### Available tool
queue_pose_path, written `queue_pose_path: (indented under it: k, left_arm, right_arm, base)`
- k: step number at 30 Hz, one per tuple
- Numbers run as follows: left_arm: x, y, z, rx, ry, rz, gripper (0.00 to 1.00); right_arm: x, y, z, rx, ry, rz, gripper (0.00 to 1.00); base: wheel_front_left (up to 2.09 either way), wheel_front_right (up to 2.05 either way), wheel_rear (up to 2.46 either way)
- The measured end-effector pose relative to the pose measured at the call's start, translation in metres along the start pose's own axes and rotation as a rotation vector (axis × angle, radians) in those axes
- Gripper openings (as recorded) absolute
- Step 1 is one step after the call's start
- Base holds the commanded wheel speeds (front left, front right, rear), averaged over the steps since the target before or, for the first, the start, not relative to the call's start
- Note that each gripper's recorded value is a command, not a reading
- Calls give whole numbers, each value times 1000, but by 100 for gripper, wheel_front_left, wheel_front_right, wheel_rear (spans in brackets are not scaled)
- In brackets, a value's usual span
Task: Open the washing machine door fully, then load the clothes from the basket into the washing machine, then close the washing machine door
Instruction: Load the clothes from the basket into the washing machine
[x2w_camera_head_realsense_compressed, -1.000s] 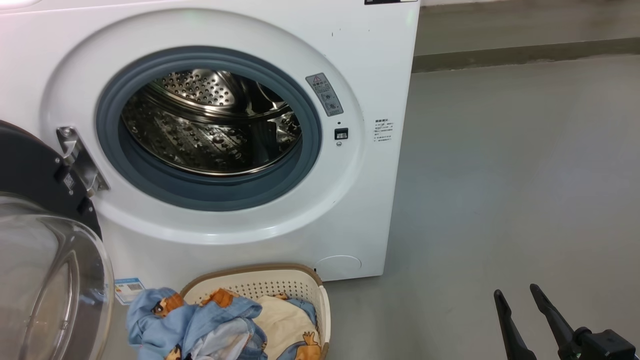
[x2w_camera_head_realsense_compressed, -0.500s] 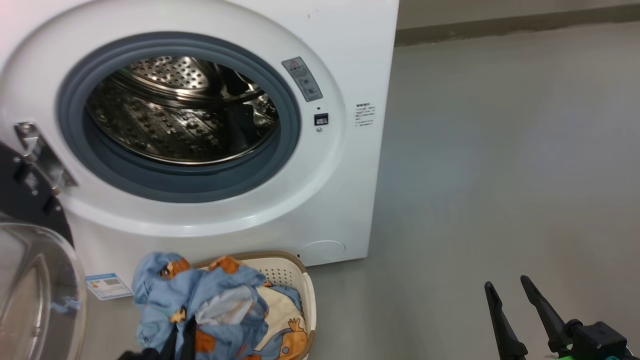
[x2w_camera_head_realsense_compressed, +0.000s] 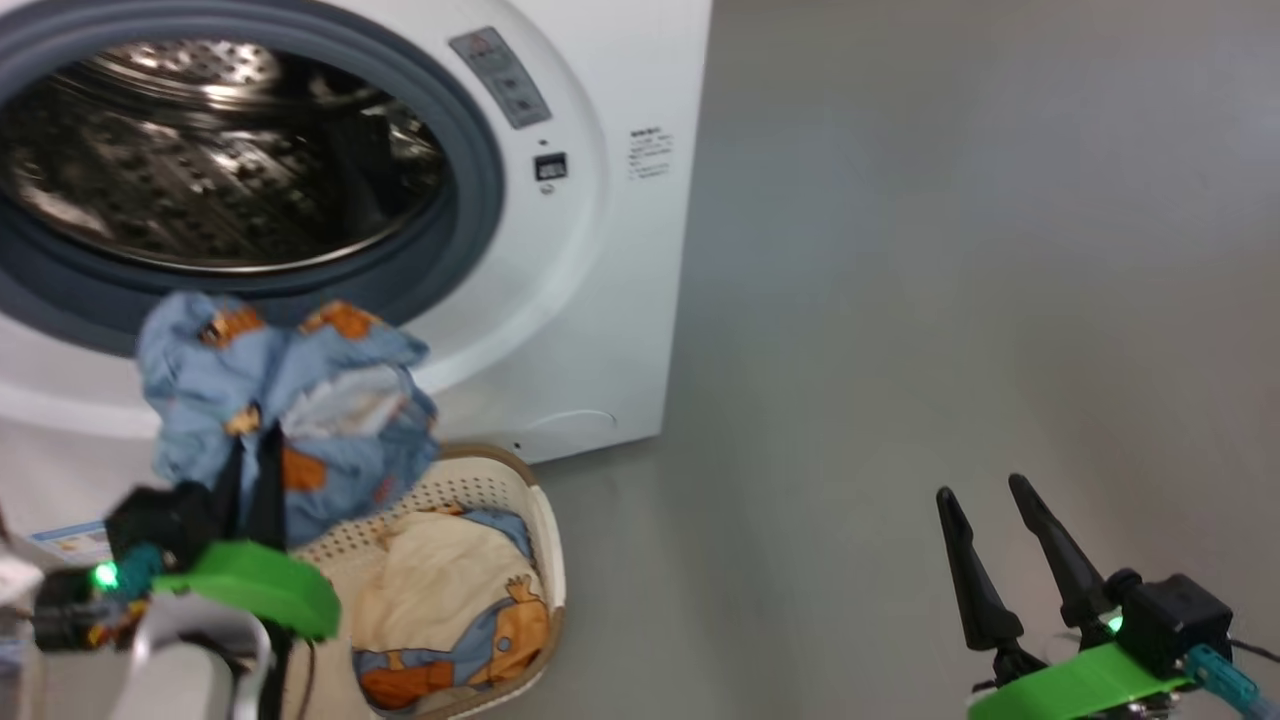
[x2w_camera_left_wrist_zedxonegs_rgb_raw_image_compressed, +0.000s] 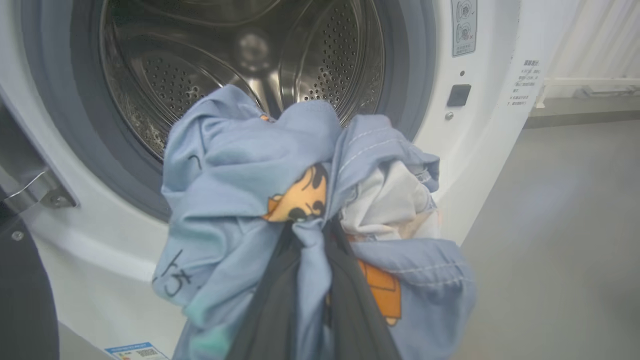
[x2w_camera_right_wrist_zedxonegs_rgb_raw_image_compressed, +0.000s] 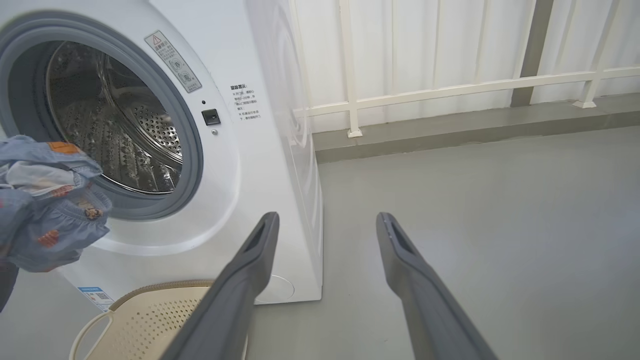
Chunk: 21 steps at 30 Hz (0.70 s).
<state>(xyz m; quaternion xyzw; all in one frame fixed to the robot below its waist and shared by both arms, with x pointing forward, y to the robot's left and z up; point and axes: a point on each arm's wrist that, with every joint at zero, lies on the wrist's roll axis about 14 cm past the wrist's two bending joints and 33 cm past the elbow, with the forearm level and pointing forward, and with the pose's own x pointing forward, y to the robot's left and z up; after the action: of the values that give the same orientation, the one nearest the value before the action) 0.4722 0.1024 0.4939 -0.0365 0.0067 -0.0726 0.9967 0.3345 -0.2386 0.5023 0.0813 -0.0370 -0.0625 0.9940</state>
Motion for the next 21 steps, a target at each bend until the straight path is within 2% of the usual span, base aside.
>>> queue_pose_path:
  k: [10, 17, 21]
  left_arm:
    - [89, 3, -1, 46, -16, 1, 0]
    - [144, 14, -26, 116, 25, 19, 0]
    - [169, 9, -43, 118, 54, 16, 0]
  right_arm:
    - [5, -20, -15, 2, 50, -88, 100]
    - [9, -32, -30, -4, 102, -138, 100]
    - [11, -36, -38, -7, 130, -160, 100]
  base:
    - [0, 0, 0]
    - [0, 0, 0]
    - [0, 0, 0]
